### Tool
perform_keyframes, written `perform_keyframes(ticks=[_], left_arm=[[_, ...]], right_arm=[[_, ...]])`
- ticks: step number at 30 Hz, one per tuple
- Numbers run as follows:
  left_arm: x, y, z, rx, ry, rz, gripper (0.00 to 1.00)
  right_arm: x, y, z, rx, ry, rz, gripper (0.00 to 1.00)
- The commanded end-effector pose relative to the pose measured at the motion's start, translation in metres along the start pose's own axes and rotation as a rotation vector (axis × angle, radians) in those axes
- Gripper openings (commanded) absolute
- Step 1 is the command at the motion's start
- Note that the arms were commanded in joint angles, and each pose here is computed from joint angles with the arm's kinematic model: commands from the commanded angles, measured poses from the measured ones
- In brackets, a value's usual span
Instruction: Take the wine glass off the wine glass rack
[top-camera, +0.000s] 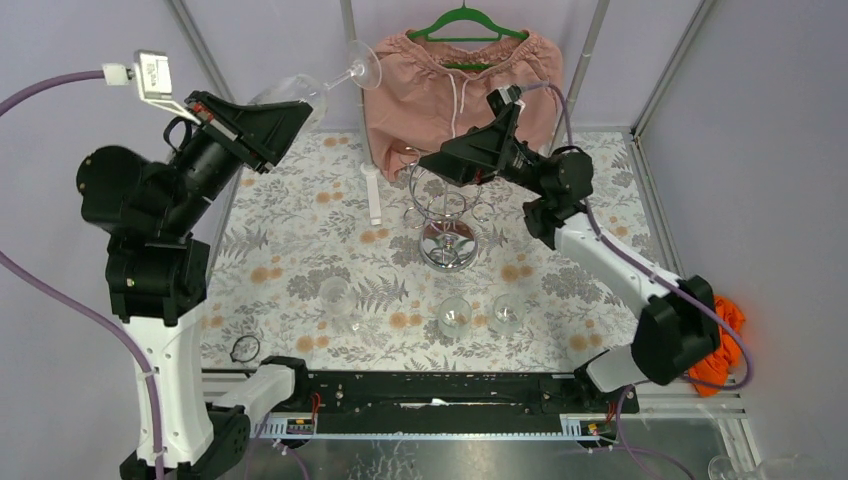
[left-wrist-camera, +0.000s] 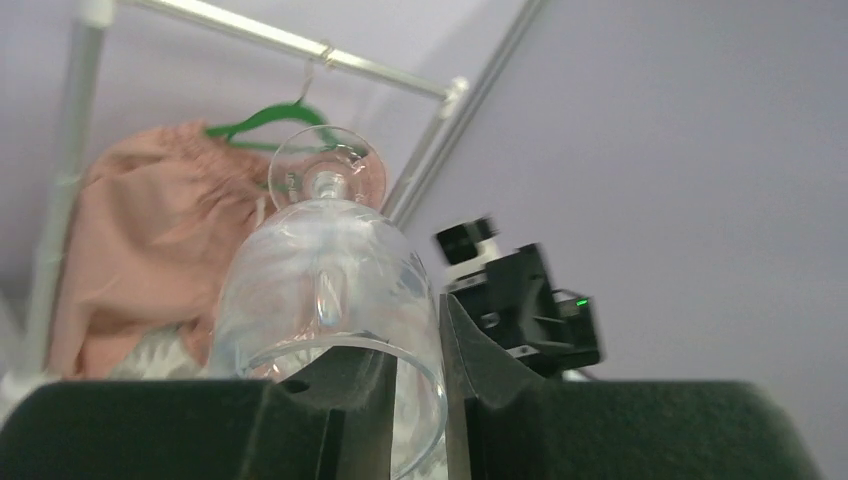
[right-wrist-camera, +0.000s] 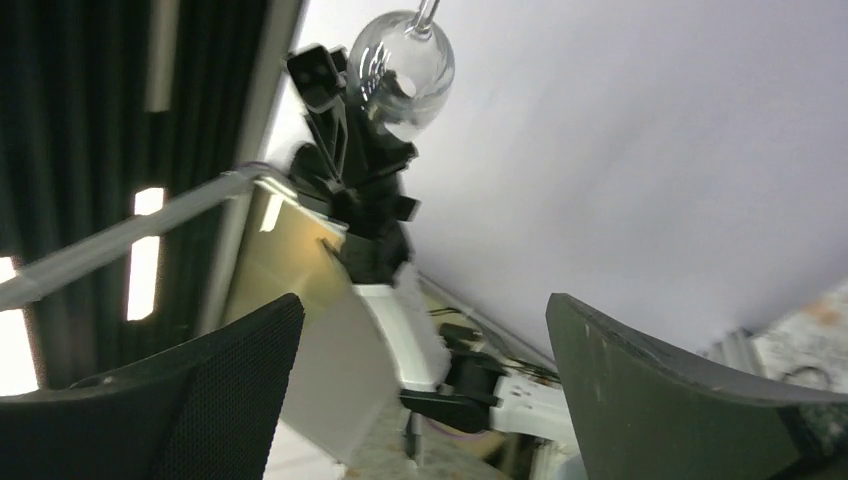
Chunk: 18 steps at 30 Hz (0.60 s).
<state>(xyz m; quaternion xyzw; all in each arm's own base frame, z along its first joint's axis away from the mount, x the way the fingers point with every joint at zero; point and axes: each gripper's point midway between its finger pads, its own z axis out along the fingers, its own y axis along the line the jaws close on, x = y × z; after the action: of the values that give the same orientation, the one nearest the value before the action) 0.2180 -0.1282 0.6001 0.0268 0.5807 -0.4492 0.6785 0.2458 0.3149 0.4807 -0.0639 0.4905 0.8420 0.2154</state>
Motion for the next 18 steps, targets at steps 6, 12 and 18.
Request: perform_keyframes(ticks=[6,12,18], left_arm=[[0.04,0.056,-0.013,-0.275,0.247,0.064,0.0],[0.049,0.056,-0.027,-0.304,0.332,0.084,0.0],[0.074,0.062,-0.038,-0.305,0.396,0.053,0.0]], right_arm=[[0.001,-0.02,-0.031,0.494,-0.011,-0.374,1.0],[-0.014,-0.017,-0.063,0.704,-0.125,-0.479,1.0],[-0.021,-0.014,-0.082,0.801,-0.187,-0.515,1.0]])
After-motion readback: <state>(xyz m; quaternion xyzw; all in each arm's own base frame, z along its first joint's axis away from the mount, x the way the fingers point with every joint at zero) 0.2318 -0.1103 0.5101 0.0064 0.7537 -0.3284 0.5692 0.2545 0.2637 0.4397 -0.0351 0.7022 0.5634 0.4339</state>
